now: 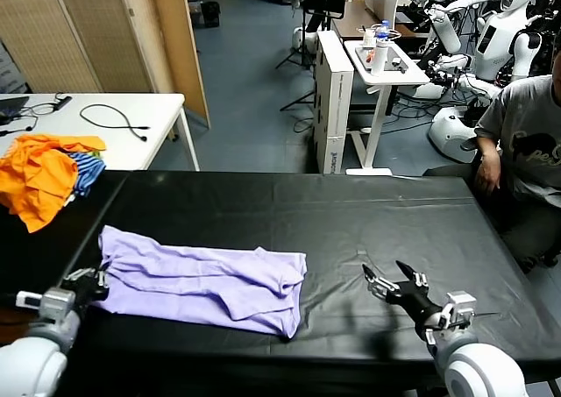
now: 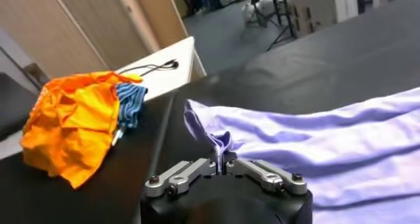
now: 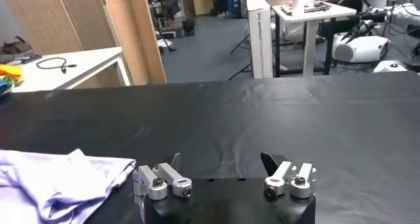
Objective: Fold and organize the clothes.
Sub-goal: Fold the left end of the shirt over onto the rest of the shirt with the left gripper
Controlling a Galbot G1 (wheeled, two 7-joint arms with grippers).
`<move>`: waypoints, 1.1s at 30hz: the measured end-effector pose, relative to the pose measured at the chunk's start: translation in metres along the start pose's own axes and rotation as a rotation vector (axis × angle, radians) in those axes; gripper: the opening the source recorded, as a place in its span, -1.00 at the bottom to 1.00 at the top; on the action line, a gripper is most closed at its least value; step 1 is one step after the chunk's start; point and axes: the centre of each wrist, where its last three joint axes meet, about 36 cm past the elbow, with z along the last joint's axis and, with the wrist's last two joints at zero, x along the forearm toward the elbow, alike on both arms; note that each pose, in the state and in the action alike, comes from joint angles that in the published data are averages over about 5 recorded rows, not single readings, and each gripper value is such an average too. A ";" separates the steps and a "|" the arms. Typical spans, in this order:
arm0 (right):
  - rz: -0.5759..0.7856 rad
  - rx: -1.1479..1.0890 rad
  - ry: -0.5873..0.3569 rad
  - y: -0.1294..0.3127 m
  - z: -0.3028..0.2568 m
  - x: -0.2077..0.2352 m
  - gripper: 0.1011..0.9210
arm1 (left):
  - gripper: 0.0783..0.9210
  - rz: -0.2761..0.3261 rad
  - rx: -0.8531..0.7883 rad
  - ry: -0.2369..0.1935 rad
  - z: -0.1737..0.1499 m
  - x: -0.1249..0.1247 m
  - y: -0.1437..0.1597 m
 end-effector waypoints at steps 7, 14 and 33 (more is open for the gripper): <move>0.032 -0.012 0.002 -0.004 0.006 0.007 0.97 | -0.75 0.201 0.263 -0.029 -0.033 0.025 -0.053; 0.074 -0.026 0.015 -0.011 0.011 0.018 0.97 | -0.75 0.399 0.408 -0.063 -0.054 0.035 -0.097; 0.114 -0.021 0.030 -0.017 0.016 0.024 0.97 | -0.75 0.555 0.451 -0.036 -0.044 0.018 -0.184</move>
